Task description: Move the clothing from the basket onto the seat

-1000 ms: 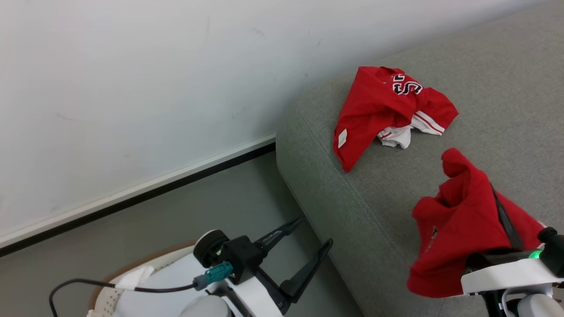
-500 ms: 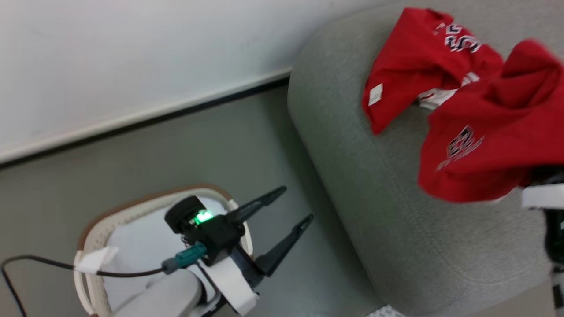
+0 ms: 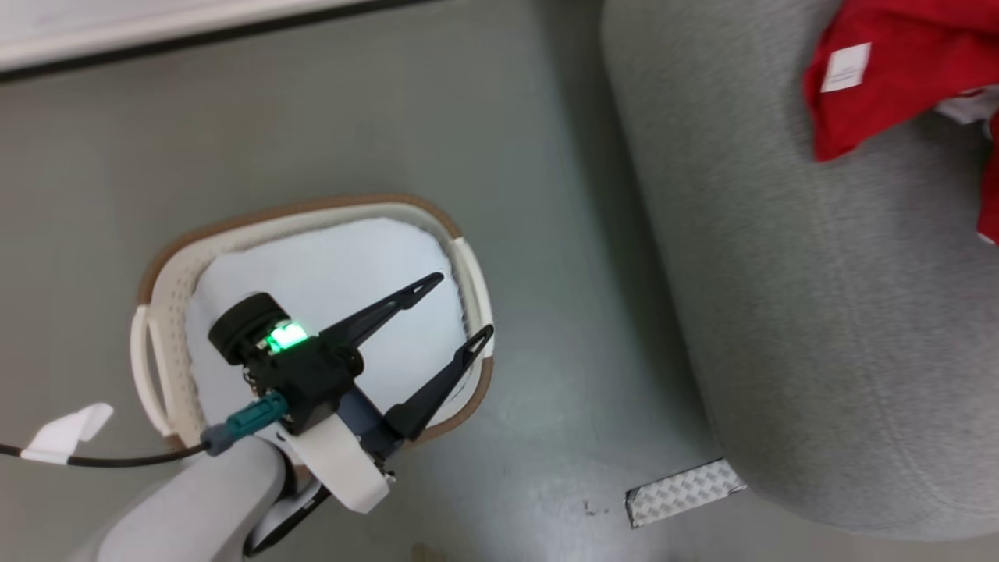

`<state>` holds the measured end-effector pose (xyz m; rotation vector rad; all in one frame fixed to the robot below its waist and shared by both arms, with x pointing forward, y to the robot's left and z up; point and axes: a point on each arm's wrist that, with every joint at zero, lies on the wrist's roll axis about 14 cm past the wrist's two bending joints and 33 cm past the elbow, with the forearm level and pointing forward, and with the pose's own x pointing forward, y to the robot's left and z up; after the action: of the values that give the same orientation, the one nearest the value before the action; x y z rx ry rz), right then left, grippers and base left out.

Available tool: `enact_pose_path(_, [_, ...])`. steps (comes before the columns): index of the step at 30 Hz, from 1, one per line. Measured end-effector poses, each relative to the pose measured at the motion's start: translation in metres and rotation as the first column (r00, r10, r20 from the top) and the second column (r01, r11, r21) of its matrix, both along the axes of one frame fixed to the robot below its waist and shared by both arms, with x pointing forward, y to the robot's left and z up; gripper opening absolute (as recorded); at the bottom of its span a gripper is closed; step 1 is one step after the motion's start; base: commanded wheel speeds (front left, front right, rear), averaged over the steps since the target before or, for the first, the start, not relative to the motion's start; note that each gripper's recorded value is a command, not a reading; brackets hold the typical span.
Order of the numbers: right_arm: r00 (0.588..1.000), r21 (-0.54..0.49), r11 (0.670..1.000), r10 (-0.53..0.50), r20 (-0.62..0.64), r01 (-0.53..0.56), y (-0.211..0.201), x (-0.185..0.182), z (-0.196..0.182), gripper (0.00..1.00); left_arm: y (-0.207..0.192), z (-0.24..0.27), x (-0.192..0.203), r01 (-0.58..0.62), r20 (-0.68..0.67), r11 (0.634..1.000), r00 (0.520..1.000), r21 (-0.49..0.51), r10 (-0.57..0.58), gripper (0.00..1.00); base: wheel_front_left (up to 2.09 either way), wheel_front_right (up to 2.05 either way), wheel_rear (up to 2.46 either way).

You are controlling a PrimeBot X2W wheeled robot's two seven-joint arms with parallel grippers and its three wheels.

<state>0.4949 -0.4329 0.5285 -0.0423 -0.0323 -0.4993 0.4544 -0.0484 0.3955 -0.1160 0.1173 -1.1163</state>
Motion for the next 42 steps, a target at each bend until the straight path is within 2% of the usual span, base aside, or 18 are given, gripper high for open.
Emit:
enact_pose_path(3, [0.98, 0.023, 1.0, 0.013, -0.2, -0.009, 0.002, 0.013, -0.048, 0.0, 0.009, -0.012, 0.004, -0.02, -0.023, 1.0, 1.0, 0.01, 0.02, 1.0, 0.0, 0.0, 0.0])
enact_pose_path(5, [0.95, 0.035, 0.999, 0.011, -0.312, -0.001, 0.001, 0.016, -0.072, 0.0, 0.014, -0.018, 0.005, -0.033, -0.035, 0.999, 0.999, 0.019, 0.034, 1.0, 0.0, 0.0, 0.0])
enact_pose_path(7, [0.909, 0.064, 0.998, 0.013, -0.416, 0.015, -0.001, 0.013, -0.094, 0.0, 0.018, -0.021, 0.005, -0.042, -0.042, 0.999, 0.998, 0.024, 0.043, 1.0, 0.0, 0.0, 0.0])
enact_pose_path(9, [0.841, 0.116, 0.992, 0.027, -0.54, 0.043, 0.001, 0.003, -0.119, 0.02, 0.019, -0.018, 0.006, -0.051, -0.041, 0.998, 0.998, 0.023, 0.052, 1.0, 0.0, 0.0, 0.0])
enact_pose_path(11, [0.794, 0.138, 0.989, 0.048, -0.606, 0.045, 0.007, -0.001, -0.128, 0.22, 0.019, -0.012, 0.008, -0.063, -0.03, 0.998, 0.998, 0.016, 0.063, 1.0, 0.0, 0.0, 0.0])
enact_pose_path(12, [0.781, 0.152, 0.987, 0.055, -0.622, 0.051, 0.007, -0.003, -0.127, 0.25, 0.019, -0.009, 0.009, -0.067, -0.027, 0.998, 0.997, 0.014, 0.067, 1.0, 0.0, 0.0, 0.0])
enact_pose_path(13, [0.764, 0.156, 0.986, 0.061, -0.642, 0.053, 0.007, -0.005, -0.127, 0.38, 0.019, -0.008, 0.009, -0.07, -0.025, 0.997, 0.997, 0.013, 0.07, 1.0, 0.0, 0.0, 0.0])
enact_pose_path(14, [0.753, 0.156, 0.987, 0.069, -0.655, 0.046, 0.009, -0.006, -0.124, 0.56, 0.019, -0.006, 0.008, -0.072, -0.024, 0.997, 0.997, 0.012, 0.073, 1.0, 0.0, 0.0, 0.0])
enact_pose_path(15, [0.755, 0.161, 0.986, 0.079, -0.651, 0.036, 0.011, -0.005, -0.12, 0.96, 0.018, -0.003, 0.007, -0.074, -0.022, 0.997, 0.997, 0.01, 0.074, 1.0, 0.0, 0.0, 0.0])
enact_pose_path(16, [0.757, 0.166, 0.986, 0.09, -0.648, 0.025, 0.014, -0.003, -0.115, 1.0, 0.018, -0.001, 0.006, -0.074, -0.02, 0.997, 0.997, 0.009, 0.075, 1.0, 0.0, 0.0, 0.0])
enact_pose_path(21, [0.713, 0.191, 0.982, 0.137, -0.688, -0.004, 0.026, -0.019, -0.109, 1.0, 0.011, 0.013, 0.0, -0.075, -0.006, 0.997, 0.997, -0.001, 0.075, 1.0, 0.0, 0.0, 0.0])
enact_pose_path(25, [0.668, 0.176, 0.984, 0.156, -0.728, -0.037, 0.034, -0.038, -0.098, 1.0, 0.005, 0.029, -0.006, -0.081, 0.004, 0.997, 0.997, -0.014, 0.081, 1.0, 0.0, 0.0, 0.0])
enact_pose_path(27, [0.659, 0.159, 0.985, 0.167, -0.733, -0.073, 0.039, -0.046, -0.088, 1.0, 0.003, 0.037, -0.011, -0.084, 0.011, 0.996, 0.996, -0.018, 0.084, 1.0, 0.0, 0.0, 0.0])
enact_pose_path(34, [0.715, 0.13, 0.974, 0.223, -0.663, -0.183, 0.052, -0.076, -0.026, 1.0, 0.002, 0.071, -0.02, -0.141, 0.048, 0.989, 0.989, -0.044, 0.143, 1.0, 0.0, 0.0, 0.0])
enact_pose_path(39, [0.795, 0.093, 0.953, 0.293, -0.531, -0.289, 0.074, -0.087, 0.029, 1.0, 0.011, 0.102, -0.022, -0.213, 0.088, 0.974, 0.972, -0.078, 0.219, 1.0, 0.0, 0.0, 0.0])
enact_pose_path(42, [0.848, 0.049, 0.93, 0.353, -0.394, -0.365, 0.096, -0.086, 0.068, 1.0, 0.025, 0.122, -0.019, -0.288, 0.11, 0.952, 0.948, -0.106, 0.299, 1.0, 0.0, 0.0, 0.0])
